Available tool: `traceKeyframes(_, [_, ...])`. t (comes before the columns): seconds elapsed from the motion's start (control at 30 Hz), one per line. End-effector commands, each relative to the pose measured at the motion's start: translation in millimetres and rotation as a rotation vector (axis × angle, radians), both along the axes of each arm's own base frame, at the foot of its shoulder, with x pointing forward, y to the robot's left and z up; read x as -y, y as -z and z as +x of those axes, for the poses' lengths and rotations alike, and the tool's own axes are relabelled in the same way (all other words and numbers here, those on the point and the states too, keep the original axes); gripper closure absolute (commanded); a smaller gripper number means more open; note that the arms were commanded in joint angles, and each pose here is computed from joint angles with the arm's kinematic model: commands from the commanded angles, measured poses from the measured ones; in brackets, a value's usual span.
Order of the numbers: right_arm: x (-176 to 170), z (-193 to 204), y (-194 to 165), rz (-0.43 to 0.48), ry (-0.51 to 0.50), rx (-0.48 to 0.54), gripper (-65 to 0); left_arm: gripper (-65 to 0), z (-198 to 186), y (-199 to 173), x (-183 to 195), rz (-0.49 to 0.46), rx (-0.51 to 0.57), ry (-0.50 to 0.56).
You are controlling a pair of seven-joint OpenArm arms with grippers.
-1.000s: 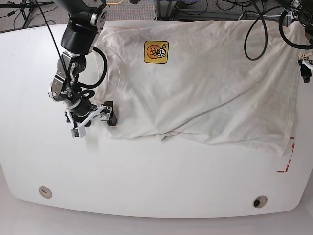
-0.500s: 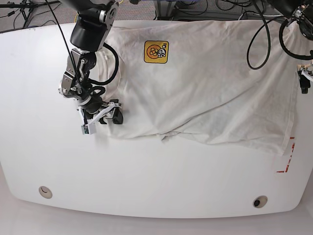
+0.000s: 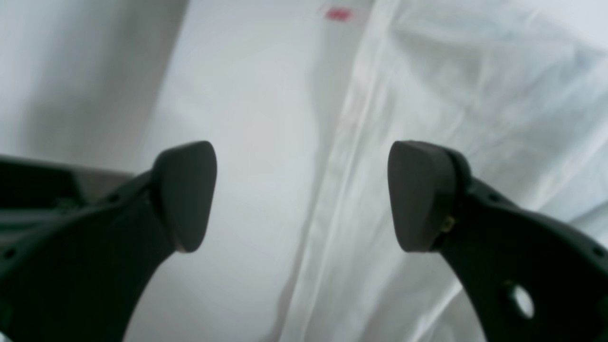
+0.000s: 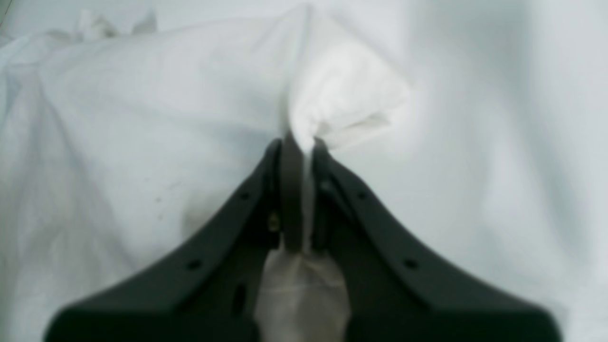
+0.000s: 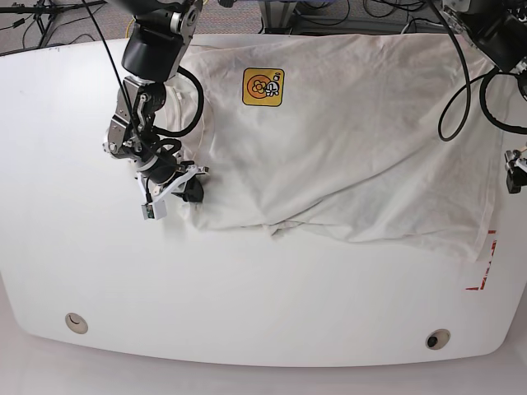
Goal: Fold the T-shirt properly
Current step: 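Release the shirt and regrasp its hem edge with both grippers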
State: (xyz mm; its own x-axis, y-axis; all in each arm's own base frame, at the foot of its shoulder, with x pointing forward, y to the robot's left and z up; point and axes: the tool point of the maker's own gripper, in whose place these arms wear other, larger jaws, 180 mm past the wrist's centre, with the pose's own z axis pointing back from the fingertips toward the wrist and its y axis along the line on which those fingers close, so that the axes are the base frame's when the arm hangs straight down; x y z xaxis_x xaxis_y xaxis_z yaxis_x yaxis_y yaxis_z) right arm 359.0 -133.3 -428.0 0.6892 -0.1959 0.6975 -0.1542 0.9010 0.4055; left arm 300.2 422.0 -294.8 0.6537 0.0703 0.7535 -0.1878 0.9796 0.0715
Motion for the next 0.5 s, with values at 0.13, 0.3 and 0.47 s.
traceKeyframes(0.13, [3.9, -4.5, 3.4, -0.037, -0.015, -0.025, 0.0, -51.8, 29.0, 10.4, -10.5, -0.056, 0.059, -0.025])
traceKeyframes(0.3, [8.5, -1.9, -7.8, -0.059, -0.011, 0.009, 0.0, -52.1, 46.2, 28.4, -8.4, -0.087, 0.077, -0.023])
traceKeyframes(0.47, [10.5, -4.6, -11.4, -0.071, -0.008, 0.021, 0.0, -52.1, 62.3, 40.9, -7.0, -0.121, 0.083, -0.019])
